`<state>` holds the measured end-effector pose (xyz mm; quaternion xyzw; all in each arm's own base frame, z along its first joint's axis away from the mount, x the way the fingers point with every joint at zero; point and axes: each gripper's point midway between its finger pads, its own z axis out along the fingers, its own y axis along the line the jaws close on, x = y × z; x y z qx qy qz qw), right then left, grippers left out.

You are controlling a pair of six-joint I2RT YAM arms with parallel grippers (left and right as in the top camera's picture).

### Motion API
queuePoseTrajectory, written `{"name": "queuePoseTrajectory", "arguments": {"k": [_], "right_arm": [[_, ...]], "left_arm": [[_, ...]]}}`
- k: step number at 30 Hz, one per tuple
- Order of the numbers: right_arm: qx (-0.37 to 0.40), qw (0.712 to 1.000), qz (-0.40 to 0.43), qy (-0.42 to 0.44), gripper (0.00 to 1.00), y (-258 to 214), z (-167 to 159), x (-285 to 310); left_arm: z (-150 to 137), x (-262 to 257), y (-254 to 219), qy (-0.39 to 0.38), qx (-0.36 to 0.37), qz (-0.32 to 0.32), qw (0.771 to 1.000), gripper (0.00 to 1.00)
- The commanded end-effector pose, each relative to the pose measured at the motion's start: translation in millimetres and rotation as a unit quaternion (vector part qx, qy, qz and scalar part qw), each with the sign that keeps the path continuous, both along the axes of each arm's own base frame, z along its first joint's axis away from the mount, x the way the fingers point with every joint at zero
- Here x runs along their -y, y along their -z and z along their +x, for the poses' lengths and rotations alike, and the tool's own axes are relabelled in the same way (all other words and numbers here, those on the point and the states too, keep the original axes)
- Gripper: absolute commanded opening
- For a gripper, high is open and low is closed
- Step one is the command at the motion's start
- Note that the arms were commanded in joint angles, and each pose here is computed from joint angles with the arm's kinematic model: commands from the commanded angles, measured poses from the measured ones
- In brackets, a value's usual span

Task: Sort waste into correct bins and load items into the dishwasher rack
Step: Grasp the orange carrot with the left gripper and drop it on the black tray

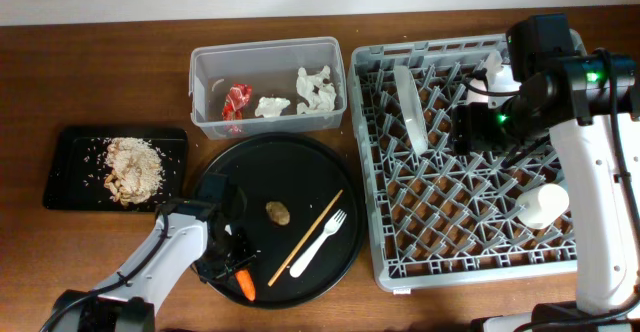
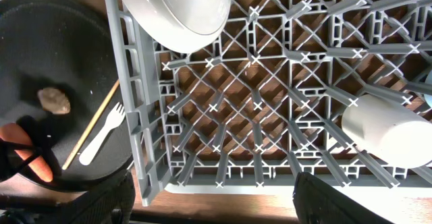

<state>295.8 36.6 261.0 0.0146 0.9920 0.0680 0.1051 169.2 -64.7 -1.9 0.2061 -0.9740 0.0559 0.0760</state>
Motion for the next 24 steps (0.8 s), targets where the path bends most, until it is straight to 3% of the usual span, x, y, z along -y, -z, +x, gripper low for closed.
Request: {"name": "queuePoseTrajectory", "arguments": {"k": [1, 7, 11, 14, 16, 18, 24], "right_arm": [[-0.002, 1.000, -0.003, -0.005, 0.79, 0.5, -1.3, 1.8], [-0.002, 1.000, -0.003, -0.004, 0.79, 0.5, -1.2, 1.8], [-0.002, 1.000, -0.003, -0.004, 0.79, 0.5, -1.1, 1.8], [-0.004, 1.000, -0.003, -0.005, 0.79, 0.7, -2.0, 1.8], [-0.007, 1.000, -0.003, -0.004, 0.79, 1.0, -3.6, 1.9], [-0.009, 1.000, -0.003, -0.005, 0.79, 1.2, -4.4, 1.8], [-0.009, 1.000, -0.003, -0.005, 0.79, 1.2, -4.6, 1.8]], "left_arm": [[32.5, 1.6, -8.4, 0.030, 0.051, 0.006, 0.998, 0.01], [98.6, -30.2, -86.5, 0.044, 0.128, 0.095, 0.986, 0.01], [145.3, -114.3, -114.6, -0.037, 0.206, 0.122, 0.970, 0.01], [160.3, -182.7, -108.8, -0.122, 0.233, 0.149, 0.953, 0.01], [162.0, -204.5, -89.0, -0.220, 0.221, 0.122, 0.942, 0.01], [175.4, -211.5, -73.3, -0.250, 0.231, 0.079, 0.937, 0.01], [199.1, -251.5, -56.4, -0.279, 0.275, 0.090, 0.916, 0.01]]}}
